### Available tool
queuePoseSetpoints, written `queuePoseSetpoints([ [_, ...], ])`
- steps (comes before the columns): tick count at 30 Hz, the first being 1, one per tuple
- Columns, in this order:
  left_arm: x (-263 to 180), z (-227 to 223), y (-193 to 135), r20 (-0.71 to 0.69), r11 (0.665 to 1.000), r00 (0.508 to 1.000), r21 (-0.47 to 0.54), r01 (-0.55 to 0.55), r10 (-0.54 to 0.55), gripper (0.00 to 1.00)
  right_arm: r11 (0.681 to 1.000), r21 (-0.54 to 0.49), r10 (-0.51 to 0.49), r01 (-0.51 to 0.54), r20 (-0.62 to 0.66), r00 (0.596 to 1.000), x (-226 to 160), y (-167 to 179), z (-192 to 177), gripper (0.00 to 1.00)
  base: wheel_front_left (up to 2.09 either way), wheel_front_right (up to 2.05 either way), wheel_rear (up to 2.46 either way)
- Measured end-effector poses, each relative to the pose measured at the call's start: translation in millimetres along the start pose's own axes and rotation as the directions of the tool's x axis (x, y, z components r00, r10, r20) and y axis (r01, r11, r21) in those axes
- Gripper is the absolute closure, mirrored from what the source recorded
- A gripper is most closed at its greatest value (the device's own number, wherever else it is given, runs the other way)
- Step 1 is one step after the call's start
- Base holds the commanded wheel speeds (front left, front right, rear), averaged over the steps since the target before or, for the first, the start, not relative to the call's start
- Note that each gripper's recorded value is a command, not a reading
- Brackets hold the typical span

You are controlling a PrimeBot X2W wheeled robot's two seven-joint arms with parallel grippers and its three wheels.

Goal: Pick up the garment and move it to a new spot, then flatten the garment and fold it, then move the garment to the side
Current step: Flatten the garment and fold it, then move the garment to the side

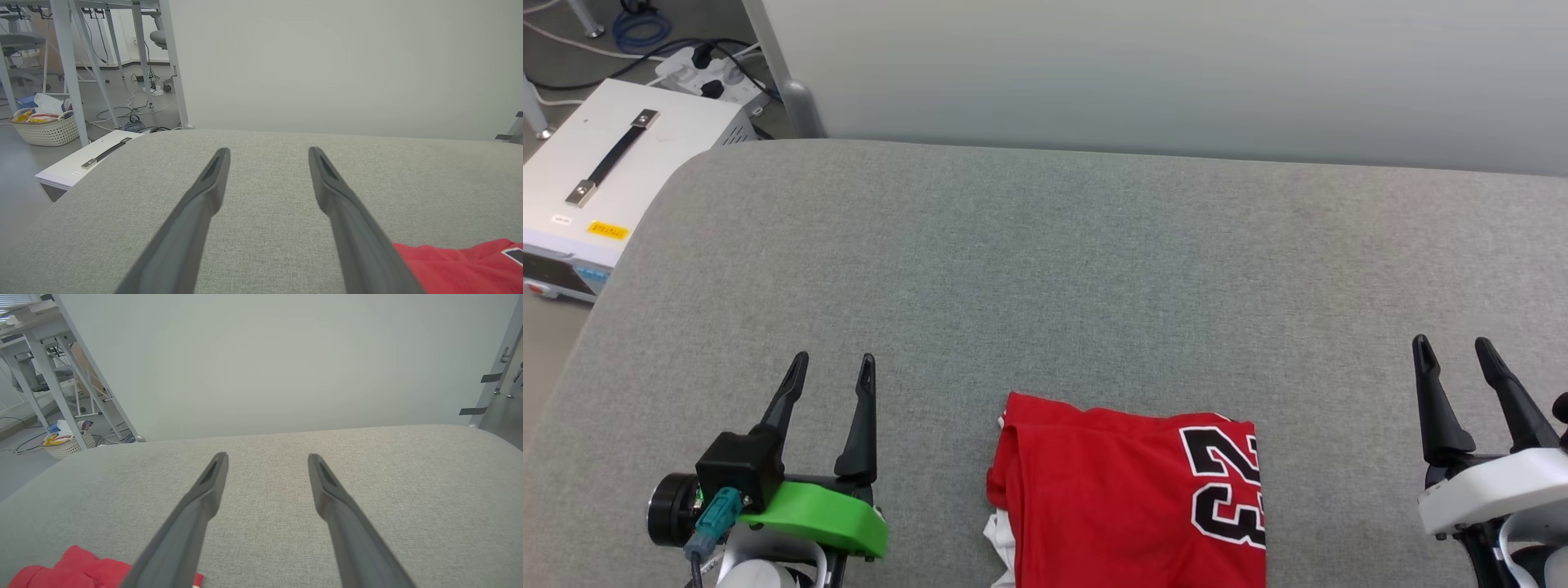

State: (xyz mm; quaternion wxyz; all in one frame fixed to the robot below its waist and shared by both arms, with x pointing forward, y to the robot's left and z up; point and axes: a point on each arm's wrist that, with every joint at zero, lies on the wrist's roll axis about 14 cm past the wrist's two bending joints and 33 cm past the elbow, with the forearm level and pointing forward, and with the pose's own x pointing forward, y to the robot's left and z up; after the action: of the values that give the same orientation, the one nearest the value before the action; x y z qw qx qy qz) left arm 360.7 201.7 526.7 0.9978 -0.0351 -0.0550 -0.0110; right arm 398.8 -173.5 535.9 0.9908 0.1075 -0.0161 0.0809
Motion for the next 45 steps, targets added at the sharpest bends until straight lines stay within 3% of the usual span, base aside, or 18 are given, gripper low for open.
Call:
queuePoseSetpoints([
  [5,-5.9,-2.1,-1.6,-0.008,1.000,1.000,0.013,0.005,-0.004,0.00,0.994,-0.109,-0.007,0.012,0.046,0.999,-19.7,4.0,13.1,0.00,0.00,0.00,0.00],
  [9,-14.2,-4.8,-2.8,-0.017,1.000,1.000,0.016,0.005,-0.005,0.00,0.991,-0.129,-0.012,0.015,0.025,1.000,-39.9,7.4,6.7,0.00,0.00,0.00,0.00],
  [28,-19.3,-10.3,-3.7,-0.038,0.999,0.999,0.030,0.015,-0.014,0.00,0.994,-0.096,-0.053,0.054,0.009,0.999,-59.8,2.1,3.4,0.00,0.00,0.00,0.00],
  [33,-15.2,-11.5,-5.3,-0.041,1.000,0.999,0.025,0.017,-0.016,0.00,0.995,-0.007,-0.103,0.103,-0.072,0.992,-59.8,-15.7,-11.8,0.00,0.00,0.00,0.00],
  [36,-10.7,-8.8,-5.3,-0.031,1.000,0.999,0.023,0.018,-0.017,0.00,0.982,0.072,-0.157,0.172,-0.181,0.971,-64.2,-40.8,-30.9,0.00,0.00,0.00,0.00],
  [37,-5.6,-6.0,-5.0,-0.021,1.000,1.000,0.017,0.016,-0.015,0.00,0.963,0.150,-0.170,0.224,-0.308,0.936,-69.3,-58.8,-53.4,0.00,0.00,0.00,0.00],
  [38,-3.8,-5.6,-4.9,-0.019,1.000,1.000,0.015,0.014,-0.014,0.00,0.960,0.161,-0.159,0.229,-0.360,0.919,-70.7,-60.7,-63.0,0.00,0.00,0.00,0.00],
  [40,-0.6,-5.7,-4.6,-0.017,1.000,1.000,0.009,0.010,-0.010,0.00,0.947,0.225,-0.106,0.227,-0.447,0.888,-71.7,-54.3,-80.2,0.00,0.00,0.00,0.00],
  [45,8.6,-7.7,-2.6,-0.018,1.000,1.000,-0.007,-0.002,0.002,0.00,0.926,0.335,0.086,0.175,-0.638,0.765,-74.7,-14.4,-126.5,0.00,0.00,0.00,0.00],
])
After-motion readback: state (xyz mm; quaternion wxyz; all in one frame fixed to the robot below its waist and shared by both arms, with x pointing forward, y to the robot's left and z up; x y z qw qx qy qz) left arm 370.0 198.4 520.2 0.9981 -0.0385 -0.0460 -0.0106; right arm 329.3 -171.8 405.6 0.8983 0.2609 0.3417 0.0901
